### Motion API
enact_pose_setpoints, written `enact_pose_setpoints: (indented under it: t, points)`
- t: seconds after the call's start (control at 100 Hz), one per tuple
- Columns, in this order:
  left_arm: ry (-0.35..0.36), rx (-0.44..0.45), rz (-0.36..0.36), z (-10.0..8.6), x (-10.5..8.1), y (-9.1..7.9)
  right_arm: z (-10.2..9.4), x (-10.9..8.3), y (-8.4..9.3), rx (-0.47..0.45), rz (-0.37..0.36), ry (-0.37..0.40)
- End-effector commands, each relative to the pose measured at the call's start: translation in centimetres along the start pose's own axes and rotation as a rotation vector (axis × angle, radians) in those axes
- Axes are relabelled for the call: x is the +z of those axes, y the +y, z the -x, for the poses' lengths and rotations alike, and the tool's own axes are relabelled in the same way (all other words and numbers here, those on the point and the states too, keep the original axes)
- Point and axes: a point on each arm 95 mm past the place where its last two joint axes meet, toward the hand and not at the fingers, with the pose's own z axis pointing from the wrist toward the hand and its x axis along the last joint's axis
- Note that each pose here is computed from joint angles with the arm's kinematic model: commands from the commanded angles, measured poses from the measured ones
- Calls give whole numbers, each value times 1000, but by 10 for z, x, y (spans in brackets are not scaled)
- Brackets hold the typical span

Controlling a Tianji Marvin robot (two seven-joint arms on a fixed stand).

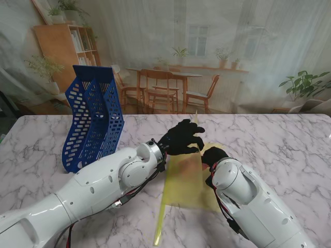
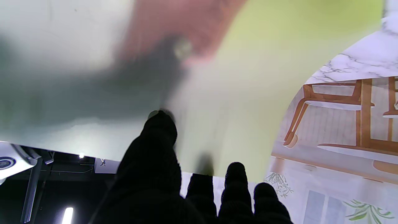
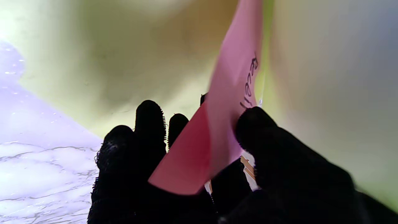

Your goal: Open the sliding file folder, put the receipt in and insert it into the document holder

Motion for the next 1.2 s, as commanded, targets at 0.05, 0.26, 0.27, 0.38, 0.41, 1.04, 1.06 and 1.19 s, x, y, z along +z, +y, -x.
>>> enact_pose_setpoints:
  t: [0.05,0.26,0.27,0.38,0.41,1.04,1.06,1.19]
  points:
    - [6,-1,7,-1,1,-1,-6,1,-8,4,-6,-4]
    - [3,-4,2,-2,4,-2,-17,1,-19,57,8,-21]
    - [3,-4,2,-3,4,-2,-18,1,-20,63,11,-21]
    - [3,-4,2,-3,5,-2,-22,1,-22,89,25,-23]
    - [2,-5,2,-4,5,-1,-23,2,-22,96,34,-24]
    - [-10,-11,-9,-4,5,-1,-32,1,-49,78,1,-61]
    - [-11,-11,-10,-4,5,0,-32,1,-51,71,-6,-63]
    - [-11,-15,-13,-5,6,1,-34,-1,-61,14,-20,-69]
